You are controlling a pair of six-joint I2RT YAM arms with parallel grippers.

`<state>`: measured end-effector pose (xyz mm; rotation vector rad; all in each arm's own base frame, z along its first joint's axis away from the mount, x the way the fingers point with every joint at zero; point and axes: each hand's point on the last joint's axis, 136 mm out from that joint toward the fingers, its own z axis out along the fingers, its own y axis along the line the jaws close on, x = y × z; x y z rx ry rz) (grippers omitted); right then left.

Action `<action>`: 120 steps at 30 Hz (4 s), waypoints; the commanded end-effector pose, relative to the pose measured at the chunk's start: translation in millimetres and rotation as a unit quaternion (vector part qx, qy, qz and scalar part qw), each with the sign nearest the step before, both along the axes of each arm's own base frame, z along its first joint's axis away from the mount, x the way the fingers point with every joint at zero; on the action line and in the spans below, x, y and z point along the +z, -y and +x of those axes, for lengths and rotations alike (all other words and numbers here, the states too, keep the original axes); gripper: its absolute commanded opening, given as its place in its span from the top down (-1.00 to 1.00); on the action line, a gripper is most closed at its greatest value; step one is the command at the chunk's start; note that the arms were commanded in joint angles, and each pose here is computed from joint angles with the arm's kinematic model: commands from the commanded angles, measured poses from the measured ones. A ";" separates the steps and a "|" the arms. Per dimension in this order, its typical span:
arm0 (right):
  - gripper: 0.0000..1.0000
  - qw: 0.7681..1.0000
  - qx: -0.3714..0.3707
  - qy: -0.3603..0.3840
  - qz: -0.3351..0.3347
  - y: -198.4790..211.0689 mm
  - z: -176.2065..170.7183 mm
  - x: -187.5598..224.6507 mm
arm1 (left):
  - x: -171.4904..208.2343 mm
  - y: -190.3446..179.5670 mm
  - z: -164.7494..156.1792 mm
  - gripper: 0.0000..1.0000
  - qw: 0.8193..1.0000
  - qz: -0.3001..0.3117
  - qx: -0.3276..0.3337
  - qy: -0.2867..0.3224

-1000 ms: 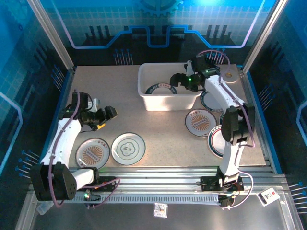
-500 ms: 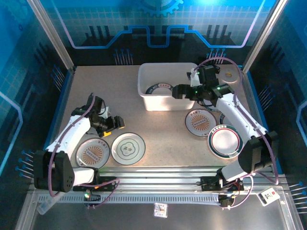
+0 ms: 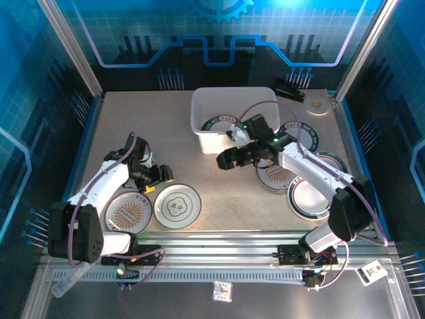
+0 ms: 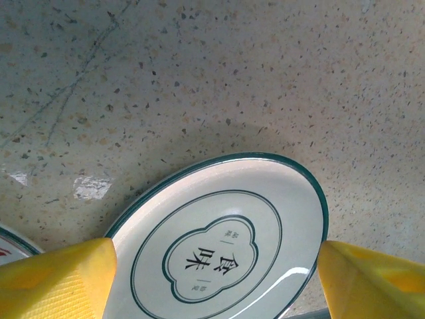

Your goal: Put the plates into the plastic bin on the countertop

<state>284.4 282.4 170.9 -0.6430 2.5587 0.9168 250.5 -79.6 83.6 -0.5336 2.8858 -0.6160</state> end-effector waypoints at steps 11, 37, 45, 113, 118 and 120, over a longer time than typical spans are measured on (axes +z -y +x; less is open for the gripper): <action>-0.35 0.995 0.065 -0.070 -0.029 -54.5 -23.3 -44.3 | 32.4 -8.3 18.0 -0.62 0.997 -0.016 0.046 0.067; -0.26 0.985 0.055 -0.145 -0.075 -70.9 -16.6 -102.4 | 51.4 -12.2 24.2 -0.63 0.992 -0.040 0.060 0.102; -0.17 0.984 0.072 -0.151 -0.066 -80.4 -24.6 -98.2 | 55.7 -11.9 23.3 -0.63 0.991 -0.043 0.064 0.109; 0.54 0.949 0.139 -0.198 -0.201 -108.6 -57.4 -142.5 | 43.6 -14.6 16.3 -0.65 0.989 -0.055 0.065 0.121; 0.58 0.950 0.139 -0.196 -0.201 -108.7 -57.0 -142.7 | 44.5 -14.2 15.4 -0.64 0.989 -0.058 0.066 0.123; 0.60 0.950 0.138 -0.196 -0.201 -108.2 -57.0 -142.6 | 44.6 -13.4 15.4 -0.65 0.988 -0.061 0.067 0.123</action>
